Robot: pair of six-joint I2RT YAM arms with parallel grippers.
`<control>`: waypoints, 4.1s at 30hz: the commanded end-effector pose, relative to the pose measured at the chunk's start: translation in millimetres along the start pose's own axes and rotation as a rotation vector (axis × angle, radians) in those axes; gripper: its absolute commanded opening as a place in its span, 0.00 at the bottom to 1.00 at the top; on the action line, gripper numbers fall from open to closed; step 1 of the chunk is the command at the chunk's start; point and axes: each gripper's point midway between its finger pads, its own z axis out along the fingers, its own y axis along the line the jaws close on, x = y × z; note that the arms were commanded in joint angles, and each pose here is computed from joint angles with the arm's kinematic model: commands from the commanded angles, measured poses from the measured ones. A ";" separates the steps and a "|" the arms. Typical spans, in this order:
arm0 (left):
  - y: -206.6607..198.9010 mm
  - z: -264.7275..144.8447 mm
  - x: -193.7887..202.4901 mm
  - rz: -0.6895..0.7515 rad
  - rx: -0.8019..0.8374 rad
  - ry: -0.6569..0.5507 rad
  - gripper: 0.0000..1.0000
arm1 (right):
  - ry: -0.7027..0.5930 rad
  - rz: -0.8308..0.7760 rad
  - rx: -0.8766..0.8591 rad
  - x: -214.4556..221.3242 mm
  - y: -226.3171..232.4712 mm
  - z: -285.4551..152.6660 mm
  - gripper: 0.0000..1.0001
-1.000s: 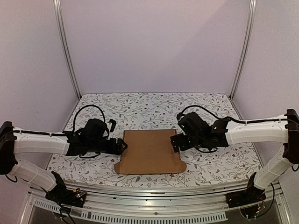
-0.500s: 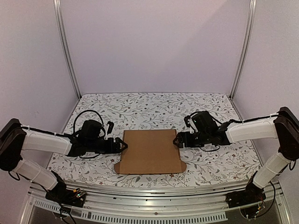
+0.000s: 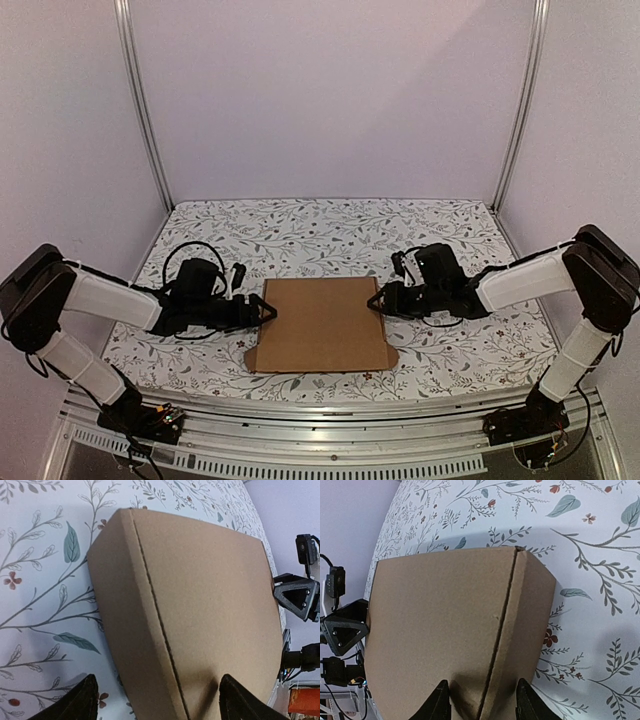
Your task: Fold the paper box
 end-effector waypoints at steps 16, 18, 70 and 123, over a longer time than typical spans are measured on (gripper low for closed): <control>7.7 -2.5 -0.7 -0.078 0.038 -0.002 0.82 | 0.018 0.084 0.048 26.1 -40.3 -4.2 0.00; 8.6 -3.7 -1.0 -0.090 0.040 -0.004 0.85 | 0.018 0.090 0.066 29.7 -46.9 -6.8 0.00; -22.6 21.1 38.7 -0.448 0.420 0.092 0.51 | -0.012 0.088 0.159 36.0 -66.5 -26.0 0.00; -96.0 -94.2 -21.3 -0.524 0.613 0.171 0.26 | -0.297 -1.445 -0.131 32.5 144.3 -210.9 0.99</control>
